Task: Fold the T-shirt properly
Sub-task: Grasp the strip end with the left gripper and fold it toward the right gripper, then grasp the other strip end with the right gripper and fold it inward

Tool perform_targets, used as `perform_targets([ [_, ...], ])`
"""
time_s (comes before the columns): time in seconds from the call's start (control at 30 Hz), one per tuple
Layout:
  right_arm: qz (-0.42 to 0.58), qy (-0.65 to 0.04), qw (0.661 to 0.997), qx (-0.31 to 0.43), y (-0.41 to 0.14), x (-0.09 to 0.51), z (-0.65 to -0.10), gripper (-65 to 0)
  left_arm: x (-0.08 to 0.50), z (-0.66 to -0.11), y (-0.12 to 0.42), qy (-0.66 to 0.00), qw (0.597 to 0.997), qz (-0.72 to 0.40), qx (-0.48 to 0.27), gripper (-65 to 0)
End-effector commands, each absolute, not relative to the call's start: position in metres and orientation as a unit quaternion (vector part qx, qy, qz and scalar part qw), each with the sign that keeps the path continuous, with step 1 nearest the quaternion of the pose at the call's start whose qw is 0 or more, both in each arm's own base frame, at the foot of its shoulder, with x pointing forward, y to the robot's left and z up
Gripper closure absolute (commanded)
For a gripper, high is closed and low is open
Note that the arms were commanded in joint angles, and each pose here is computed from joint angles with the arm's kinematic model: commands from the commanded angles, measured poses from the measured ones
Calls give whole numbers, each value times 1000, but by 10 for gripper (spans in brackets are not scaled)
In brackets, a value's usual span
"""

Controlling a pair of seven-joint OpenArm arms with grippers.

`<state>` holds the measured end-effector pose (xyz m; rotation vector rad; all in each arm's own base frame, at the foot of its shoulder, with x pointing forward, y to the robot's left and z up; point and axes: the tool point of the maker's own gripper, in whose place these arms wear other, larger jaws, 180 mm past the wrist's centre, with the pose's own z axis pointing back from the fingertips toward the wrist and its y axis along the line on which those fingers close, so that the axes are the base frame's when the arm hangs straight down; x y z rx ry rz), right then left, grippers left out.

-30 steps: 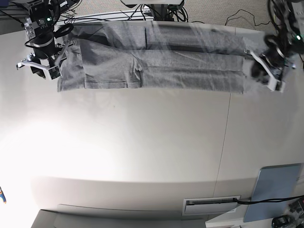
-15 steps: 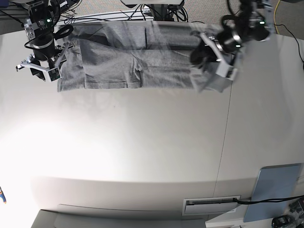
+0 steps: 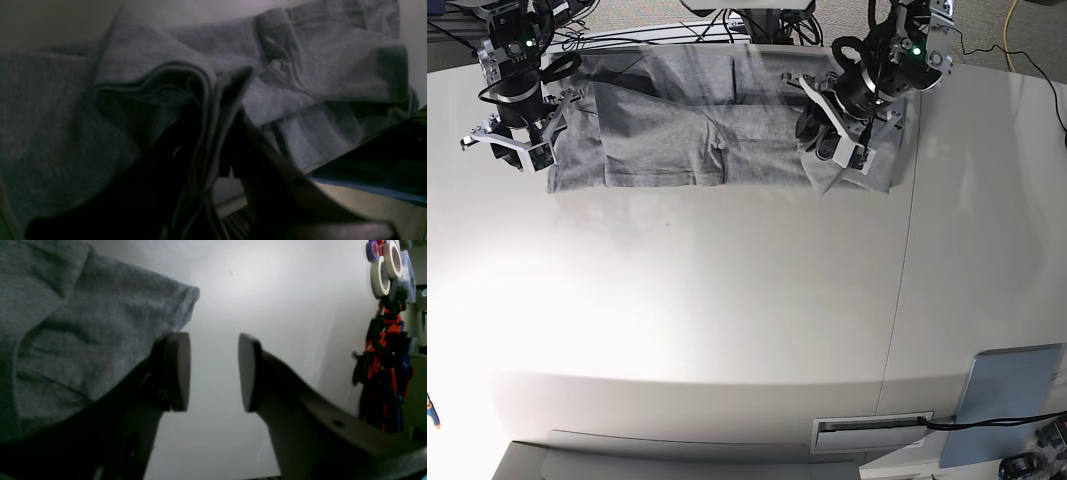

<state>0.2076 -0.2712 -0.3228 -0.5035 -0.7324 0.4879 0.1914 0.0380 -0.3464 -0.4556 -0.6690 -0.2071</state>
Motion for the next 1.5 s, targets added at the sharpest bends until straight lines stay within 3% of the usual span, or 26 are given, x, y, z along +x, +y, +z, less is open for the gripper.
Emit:
perform_targets([
  [0.0,238,-369,862,-253,-273,214,-310,-241,198,-336,35,-348,904,-98,-230,0],
  [0.07,238,-370,862,-253,-273,215,-310,-241,199,-332,31,-356,897,-97,-242,-33],
  [0.2,238,-369,862,-253,-273,215,-310,-241,194,-317,8,-369,870,-130,-301,-283],
  [0.27,238,-370,862,-253,-273,215,-310,-241,191,-304,-5,-385,845,-154,-337,-340],
  [0.43,238,-369,862,-253,-273,215,-310,-241,189,-297,-11,-399,828,-183,-348,-340],
  [0.77,207,-371,870,-249,-279,214,-309,-241,202,-320,24,-402,862,-198,-236,-339],
  [0.97,149,-358,907,-162,-297,204,-308,-241,210,-321,49,-410,870,-177,-207,-339],
  [1.17,94,-334,938,-8,-309,182,-319,-244,211,-320,52,-412,871,-172,-207,-339],
  [1.37,64,-320,943,63,-317,167,-335,-366,207,-313,40,-414,858,-179,-246,-339],
  [1.47,55,-326,940,88,-311,167,-334,-387,207,-311,38,-415,856,-177,-253,-339],
])
